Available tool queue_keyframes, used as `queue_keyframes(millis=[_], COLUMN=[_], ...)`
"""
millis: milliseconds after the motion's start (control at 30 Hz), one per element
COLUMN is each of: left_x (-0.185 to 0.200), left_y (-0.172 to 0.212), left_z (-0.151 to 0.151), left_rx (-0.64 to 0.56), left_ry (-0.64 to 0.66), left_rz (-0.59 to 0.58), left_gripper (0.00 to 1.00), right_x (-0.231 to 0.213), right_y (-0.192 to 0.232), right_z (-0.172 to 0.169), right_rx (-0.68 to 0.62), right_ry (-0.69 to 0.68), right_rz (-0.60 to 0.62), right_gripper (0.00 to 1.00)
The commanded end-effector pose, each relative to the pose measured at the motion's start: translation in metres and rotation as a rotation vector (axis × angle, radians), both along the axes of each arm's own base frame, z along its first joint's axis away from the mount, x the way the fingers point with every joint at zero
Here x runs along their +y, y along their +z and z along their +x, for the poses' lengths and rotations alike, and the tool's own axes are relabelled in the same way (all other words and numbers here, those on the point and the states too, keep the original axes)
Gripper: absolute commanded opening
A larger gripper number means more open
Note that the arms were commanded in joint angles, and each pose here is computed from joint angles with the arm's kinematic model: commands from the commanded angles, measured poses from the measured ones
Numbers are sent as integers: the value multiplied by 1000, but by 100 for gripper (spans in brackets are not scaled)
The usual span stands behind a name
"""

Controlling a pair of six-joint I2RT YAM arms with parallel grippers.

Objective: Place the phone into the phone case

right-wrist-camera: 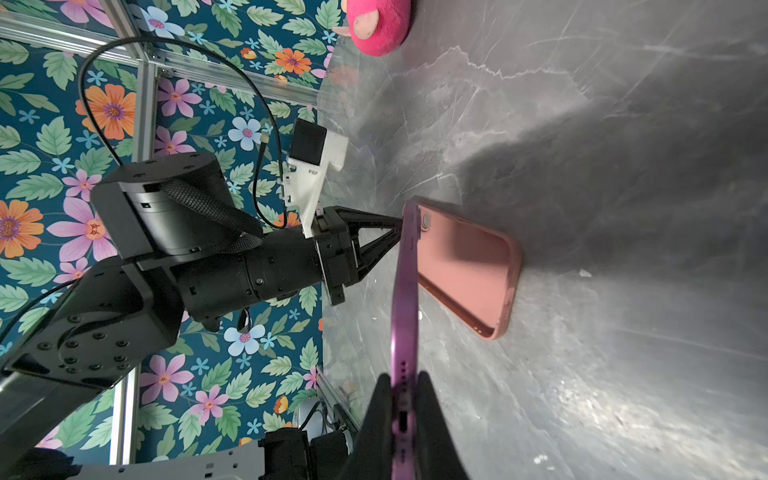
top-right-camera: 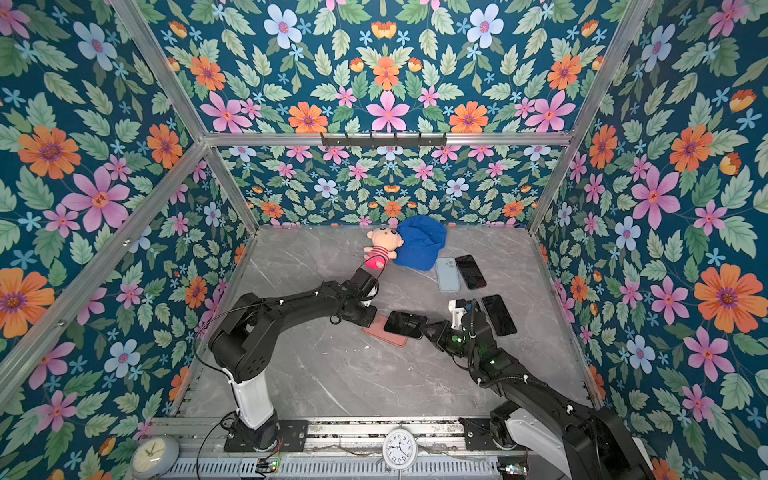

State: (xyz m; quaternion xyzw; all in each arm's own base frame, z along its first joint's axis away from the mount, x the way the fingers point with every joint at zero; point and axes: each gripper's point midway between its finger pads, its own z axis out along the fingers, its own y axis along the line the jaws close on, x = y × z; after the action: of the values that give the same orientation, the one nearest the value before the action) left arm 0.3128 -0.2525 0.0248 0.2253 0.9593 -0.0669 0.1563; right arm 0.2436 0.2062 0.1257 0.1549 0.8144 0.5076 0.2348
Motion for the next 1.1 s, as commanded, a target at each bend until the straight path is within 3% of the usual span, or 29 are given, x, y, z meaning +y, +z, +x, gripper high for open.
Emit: queue_keyframes(millis=[0,233,433,1067], left_x=[-2,2,6,8], left_y=[6,18,25,13], left_z=[1,1,3,0], left_rx=[-7,0,30,93], left_ry=[53,178,237,276], left_rz=[-65,-261,-397,-500], left_gripper=[12,26,31,42], right_x=[10,26,33,41], right_y=[21,16,7,-28], right_z=[5,8,12,17], right_rx=[-69,-58,-42,27], right_ry=[29,55,72,84], right_rz=[69,92,96,69], right_gripper=[0,0,0,0])
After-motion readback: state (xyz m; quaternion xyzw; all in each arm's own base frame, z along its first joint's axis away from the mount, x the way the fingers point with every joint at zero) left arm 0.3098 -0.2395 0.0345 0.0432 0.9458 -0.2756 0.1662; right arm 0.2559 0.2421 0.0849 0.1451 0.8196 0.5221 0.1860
